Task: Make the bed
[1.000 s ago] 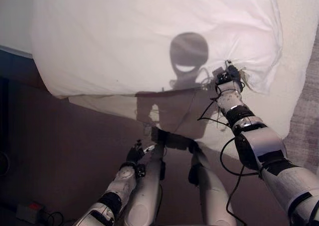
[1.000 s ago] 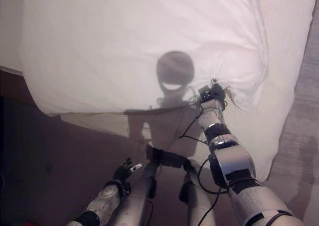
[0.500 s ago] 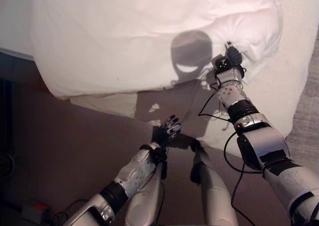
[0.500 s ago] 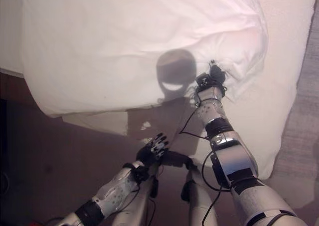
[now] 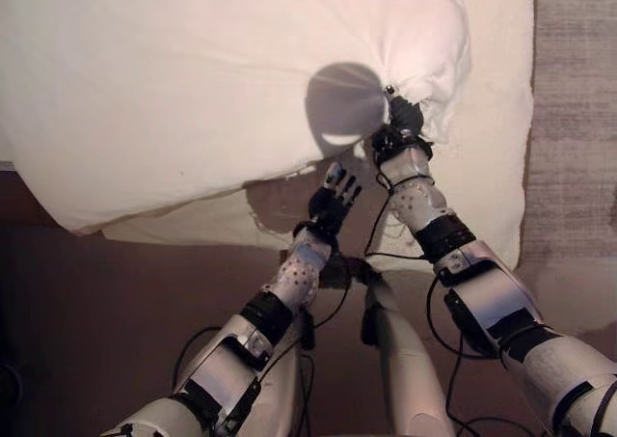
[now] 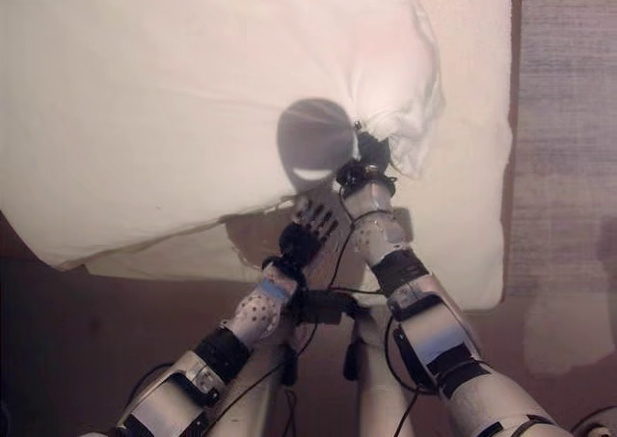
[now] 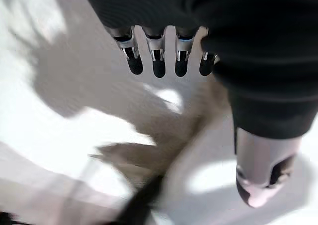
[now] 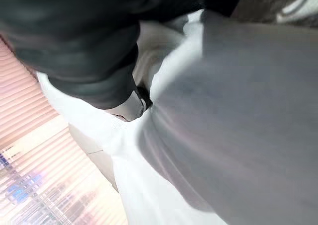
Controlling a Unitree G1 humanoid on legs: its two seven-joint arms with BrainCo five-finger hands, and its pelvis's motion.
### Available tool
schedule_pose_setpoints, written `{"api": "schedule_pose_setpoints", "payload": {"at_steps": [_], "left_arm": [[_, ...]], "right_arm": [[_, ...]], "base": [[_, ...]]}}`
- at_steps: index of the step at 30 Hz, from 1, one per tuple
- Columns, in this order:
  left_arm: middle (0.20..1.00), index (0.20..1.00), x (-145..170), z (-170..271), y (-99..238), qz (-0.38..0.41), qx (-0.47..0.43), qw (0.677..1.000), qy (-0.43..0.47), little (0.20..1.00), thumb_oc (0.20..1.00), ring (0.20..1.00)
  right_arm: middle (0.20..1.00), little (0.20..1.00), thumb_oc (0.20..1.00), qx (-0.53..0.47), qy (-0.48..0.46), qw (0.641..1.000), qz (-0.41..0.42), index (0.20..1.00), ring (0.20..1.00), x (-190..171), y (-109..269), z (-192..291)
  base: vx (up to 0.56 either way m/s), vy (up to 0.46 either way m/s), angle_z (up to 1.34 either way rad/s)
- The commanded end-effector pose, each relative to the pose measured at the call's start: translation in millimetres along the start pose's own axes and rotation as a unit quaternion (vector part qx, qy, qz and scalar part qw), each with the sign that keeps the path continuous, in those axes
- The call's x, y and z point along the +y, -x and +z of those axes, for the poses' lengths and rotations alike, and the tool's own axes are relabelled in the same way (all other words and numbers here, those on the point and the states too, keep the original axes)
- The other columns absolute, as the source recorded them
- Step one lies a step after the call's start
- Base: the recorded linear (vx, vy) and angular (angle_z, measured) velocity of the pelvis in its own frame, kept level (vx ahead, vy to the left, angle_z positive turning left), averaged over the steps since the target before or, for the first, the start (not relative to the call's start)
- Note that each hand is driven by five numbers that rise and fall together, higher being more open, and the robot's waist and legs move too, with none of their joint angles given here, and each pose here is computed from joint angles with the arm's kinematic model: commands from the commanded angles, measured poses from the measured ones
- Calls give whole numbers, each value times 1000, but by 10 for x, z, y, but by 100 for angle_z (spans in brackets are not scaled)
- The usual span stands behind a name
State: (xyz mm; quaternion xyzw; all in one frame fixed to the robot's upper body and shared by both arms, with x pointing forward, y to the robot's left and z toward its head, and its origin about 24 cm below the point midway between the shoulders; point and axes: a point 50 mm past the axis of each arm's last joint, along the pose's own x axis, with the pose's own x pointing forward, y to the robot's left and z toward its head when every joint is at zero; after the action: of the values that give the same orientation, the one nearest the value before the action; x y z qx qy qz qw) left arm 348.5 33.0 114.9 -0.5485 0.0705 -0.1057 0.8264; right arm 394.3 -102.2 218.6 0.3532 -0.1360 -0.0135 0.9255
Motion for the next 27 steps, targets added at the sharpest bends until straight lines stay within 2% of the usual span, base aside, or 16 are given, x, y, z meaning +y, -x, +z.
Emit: {"api": "schedule_pose_setpoints", "payload": {"at_steps": [1,8,14,21,27], "left_arm": [[1000,1000,-220,275,-76,-12,-73,996,39,1000,1000,1000],[1000,1000,-304,647,-35,-2,-177,982,71,1000,1000,1000],[1000,1000,-168,904,41,33,-240,967,79,1000,1000,1000],[1000,1000,79,1310,137,110,-328,933,103,1000,1000,1000],[1000,1000,165,1725,223,147,-391,905,81,1000,1000,1000]], "right_arm": [[200,200,200,-104,-40,993,26,200,200,96,25,427],[200,200,200,-104,-45,993,-16,200,200,-192,145,322],[200,200,200,-116,-47,992,-32,200,200,-303,179,355],[200,200,200,-117,-57,990,-61,200,200,-457,260,294],[200,200,200,-116,-64,988,-77,200,200,-573,322,248]], "base": [[-5,-42,-1],[-16,-40,-1],[-22,-33,0],[-11,-22,0],[0,0,0]]}}
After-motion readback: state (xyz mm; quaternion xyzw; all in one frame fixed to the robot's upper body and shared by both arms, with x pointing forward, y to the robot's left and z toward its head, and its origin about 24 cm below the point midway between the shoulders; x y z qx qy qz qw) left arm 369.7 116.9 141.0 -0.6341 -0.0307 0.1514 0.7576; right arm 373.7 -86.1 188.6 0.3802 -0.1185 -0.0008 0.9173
